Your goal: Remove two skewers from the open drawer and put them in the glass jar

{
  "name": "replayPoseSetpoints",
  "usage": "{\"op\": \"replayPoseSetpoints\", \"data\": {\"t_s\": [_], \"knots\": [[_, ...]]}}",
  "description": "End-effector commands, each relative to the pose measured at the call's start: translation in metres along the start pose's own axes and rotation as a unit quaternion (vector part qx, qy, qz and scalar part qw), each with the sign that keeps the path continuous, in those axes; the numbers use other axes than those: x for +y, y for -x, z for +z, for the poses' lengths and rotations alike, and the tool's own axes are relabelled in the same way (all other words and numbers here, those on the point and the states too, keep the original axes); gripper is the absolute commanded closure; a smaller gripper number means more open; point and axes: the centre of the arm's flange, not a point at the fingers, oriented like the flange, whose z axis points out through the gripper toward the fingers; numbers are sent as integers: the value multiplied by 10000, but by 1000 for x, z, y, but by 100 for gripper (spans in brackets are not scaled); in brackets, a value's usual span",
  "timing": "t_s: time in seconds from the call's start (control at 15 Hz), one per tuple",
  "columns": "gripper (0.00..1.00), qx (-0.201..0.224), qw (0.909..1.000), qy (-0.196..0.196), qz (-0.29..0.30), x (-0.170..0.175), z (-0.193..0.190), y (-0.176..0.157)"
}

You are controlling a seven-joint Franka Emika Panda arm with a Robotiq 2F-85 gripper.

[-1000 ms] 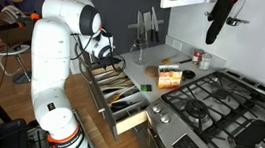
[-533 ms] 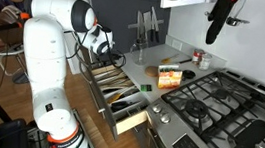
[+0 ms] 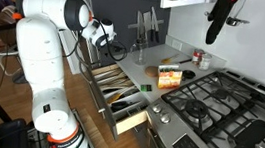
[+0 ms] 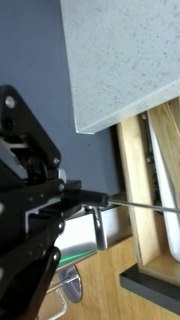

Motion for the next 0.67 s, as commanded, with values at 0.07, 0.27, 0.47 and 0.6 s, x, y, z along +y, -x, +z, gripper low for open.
{"op": "replayPoseSetpoints", "data": {"t_s": [0.07,0.27,0.47,0.6], "knots": [[96,831,9940,699,105,11,-72,-14],[85,768,9951,617,132,18,-57,-30],[96,903,9931,727,149,21,-60,-32],[96,1164,9879,1004,182,28,-77,-37]]}}
